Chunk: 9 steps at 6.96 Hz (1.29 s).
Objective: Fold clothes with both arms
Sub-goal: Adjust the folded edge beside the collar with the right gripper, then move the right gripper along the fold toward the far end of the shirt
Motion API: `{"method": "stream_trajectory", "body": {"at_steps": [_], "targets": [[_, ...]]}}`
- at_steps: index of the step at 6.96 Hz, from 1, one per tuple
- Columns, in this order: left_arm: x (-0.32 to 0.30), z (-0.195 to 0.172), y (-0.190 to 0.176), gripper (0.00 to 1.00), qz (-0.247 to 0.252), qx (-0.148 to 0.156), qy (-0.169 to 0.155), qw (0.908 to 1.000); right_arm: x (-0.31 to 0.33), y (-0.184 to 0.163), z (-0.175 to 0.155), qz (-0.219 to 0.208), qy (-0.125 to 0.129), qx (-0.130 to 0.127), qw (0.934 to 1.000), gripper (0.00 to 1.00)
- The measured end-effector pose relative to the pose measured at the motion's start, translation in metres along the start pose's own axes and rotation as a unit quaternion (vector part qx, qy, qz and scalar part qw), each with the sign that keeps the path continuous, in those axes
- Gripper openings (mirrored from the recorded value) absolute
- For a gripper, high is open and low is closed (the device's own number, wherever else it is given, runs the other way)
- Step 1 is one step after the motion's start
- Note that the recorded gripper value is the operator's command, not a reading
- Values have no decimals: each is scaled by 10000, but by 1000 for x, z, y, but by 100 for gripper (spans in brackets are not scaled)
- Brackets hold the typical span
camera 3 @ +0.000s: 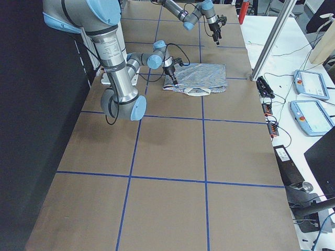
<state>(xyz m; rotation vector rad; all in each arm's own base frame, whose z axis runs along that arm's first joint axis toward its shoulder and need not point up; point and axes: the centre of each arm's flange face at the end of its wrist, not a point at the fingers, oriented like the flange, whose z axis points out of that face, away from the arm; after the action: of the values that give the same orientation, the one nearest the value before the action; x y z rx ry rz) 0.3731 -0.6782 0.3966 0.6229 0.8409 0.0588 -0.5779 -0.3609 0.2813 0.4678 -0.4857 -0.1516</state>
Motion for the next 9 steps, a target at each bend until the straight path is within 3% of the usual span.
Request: {"method": "stream_trajectory", "body": {"at_steps": [3, 6, 9], "targets": [[1, 0, 0, 100, 3, 0, 3, 10000, 28, 13, 5, 9, 93, -32, 10000, 36], [1, 0, 0, 100, 9, 4, 7, 10000, 57, 29, 6, -10, 241, -113, 9996, 48], [1, 0, 0, 100, 5, 3, 5, 10000, 48, 9, -14, 101, 79, 33, 9999, 48]]}}
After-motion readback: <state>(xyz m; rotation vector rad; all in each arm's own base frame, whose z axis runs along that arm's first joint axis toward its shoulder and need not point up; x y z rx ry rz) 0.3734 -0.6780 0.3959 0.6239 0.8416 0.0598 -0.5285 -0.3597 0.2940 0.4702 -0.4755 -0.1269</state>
